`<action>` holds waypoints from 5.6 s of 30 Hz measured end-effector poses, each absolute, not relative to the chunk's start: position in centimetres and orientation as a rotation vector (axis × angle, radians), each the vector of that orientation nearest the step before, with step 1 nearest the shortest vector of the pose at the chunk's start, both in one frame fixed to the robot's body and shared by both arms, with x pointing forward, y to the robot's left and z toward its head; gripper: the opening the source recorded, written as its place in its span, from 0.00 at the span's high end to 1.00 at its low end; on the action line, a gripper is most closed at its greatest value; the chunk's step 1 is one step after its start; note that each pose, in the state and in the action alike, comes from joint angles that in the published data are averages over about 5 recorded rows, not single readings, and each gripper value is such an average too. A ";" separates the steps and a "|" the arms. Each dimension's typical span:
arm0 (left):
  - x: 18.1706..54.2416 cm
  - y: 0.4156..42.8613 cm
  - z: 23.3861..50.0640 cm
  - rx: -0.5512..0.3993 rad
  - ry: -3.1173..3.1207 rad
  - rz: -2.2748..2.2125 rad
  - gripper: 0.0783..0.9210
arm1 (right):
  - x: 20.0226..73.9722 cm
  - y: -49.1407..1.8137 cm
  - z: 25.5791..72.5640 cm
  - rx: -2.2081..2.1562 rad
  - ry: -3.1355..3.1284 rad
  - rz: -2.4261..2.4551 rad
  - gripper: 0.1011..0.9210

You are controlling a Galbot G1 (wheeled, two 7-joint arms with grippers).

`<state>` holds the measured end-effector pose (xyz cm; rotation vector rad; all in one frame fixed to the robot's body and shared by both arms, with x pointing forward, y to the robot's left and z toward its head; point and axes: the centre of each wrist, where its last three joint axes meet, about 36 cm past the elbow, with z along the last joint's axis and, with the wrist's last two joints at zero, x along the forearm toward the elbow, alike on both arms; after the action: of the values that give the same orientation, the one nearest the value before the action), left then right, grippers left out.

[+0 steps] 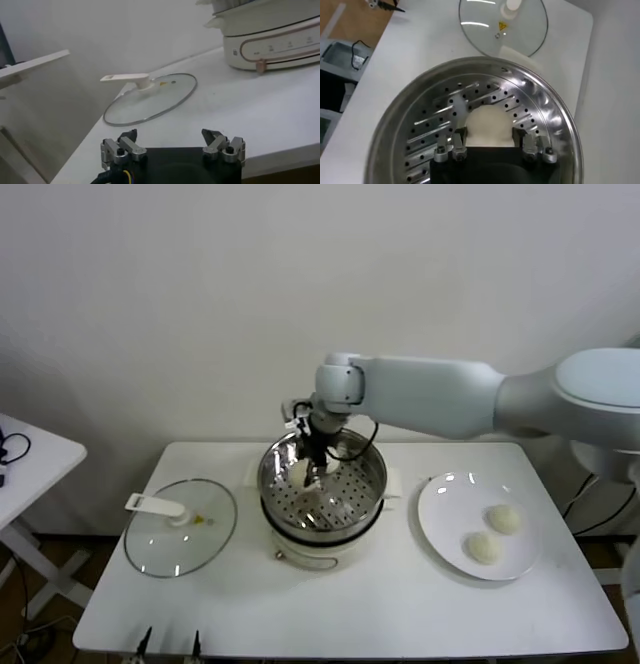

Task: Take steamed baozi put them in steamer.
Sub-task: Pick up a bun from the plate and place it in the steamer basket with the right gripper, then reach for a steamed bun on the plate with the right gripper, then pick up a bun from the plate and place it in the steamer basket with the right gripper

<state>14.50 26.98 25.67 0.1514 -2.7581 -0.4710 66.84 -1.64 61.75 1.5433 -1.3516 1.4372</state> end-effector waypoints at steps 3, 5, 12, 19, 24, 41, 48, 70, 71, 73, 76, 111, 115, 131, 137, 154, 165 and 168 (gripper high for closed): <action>14.6 27.0 25.6 0.152 -2.757 -0.470 0.12 | 67.2 -0.9 60.6 1.545 -1.350 1.438 0.38; 14.7 27.0 25.6 0.152 -2.757 -0.470 0.12 | 67.4 -0.4 60.0 1.544 -1.350 1.438 0.38; 14.8 27.0 25.6 0.155 -2.755 -0.470 0.12 | 67.7 0.6 58.6 1.543 -1.347 1.446 0.34; 14.7 27.0 25.8 0.153 -2.758 -0.472 0.12 | 67.9 0.5 58.7 1.542 -1.349 1.447 0.15; 14.6 27.0 26.0 0.151 -2.761 -0.477 0.12 | 67.7 -0.8 60.7 1.551 -1.340 1.453 0.12; 14.6 26.8 26.0 0.140 -2.766 -0.480 0.12 | 64.2 -17.7 68.0 1.481 -1.259 1.455 0.12; 14.6 26.8 25.9 0.139 -2.764 -0.476 0.12 | 62.4 -26.0 65.0 1.403 -1.245 1.426 0.12; 14.4 27.2 25.3 0.153 -2.724 -0.483 0.12 | 60.6 -37.8 51.3 1.255 -1.184 1.338 0.12; 14.4 27.3 25.3 0.154 -2.722 -0.484 0.12 | 60.6 -37.9 50.9 1.254 -1.180 1.334 0.12; 14.3 27.3 25.2 0.156 -2.718 -0.484 0.12 | 60.5 -38.1 50.0 1.252 -1.173 1.326 0.12; 14.3 27.4 25.1 0.158 -2.712 -0.484 0.12 | 60.5 -38.4 49.0 1.247 -1.167 1.317 0.12; 14.0 27.4 25.1 0.160 -2.707 -0.493 0.12 | 60.6 -36.1 51.6 1.330 -1.168 1.408 0.40; 14.0 27.4 25.2 0.159 -2.708 -0.495 0.12 | 61.0 -33.8 55.8 1.390 -1.159 1.486 0.40; 13.7 27.3 25.4 0.157 -2.712 -0.508 0.12 | 59.2 -21.3 71.8 1.718 -1.000 1.939 0.35; 13.6 27.1 25.5 0.145 -2.714 -0.514 0.12 | 57.1 -16.3 72.8 1.843 -0.850 2.113 0.36; 13.6 27.2 25.2 0.147 -2.709 -0.519 0.12 | 56.6 -7.1 65.7 2.028 -0.465 2.333 0.36; 13.8 27.5 25.0 0.161 -2.705 -0.515 0.12 | 58.1 -3.7 61.4 2.063 -0.375 2.339 0.36; 13.9 27.5 25.0 0.164 -2.705 -0.513 0.12 | 58.5 -3.2 60.6 2.066 -0.364 2.338 0.36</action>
<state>13.89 27.51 24.96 0.1636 -2.7049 -0.5128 58.50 -3.18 60.60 2.0660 -0.3643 2.3379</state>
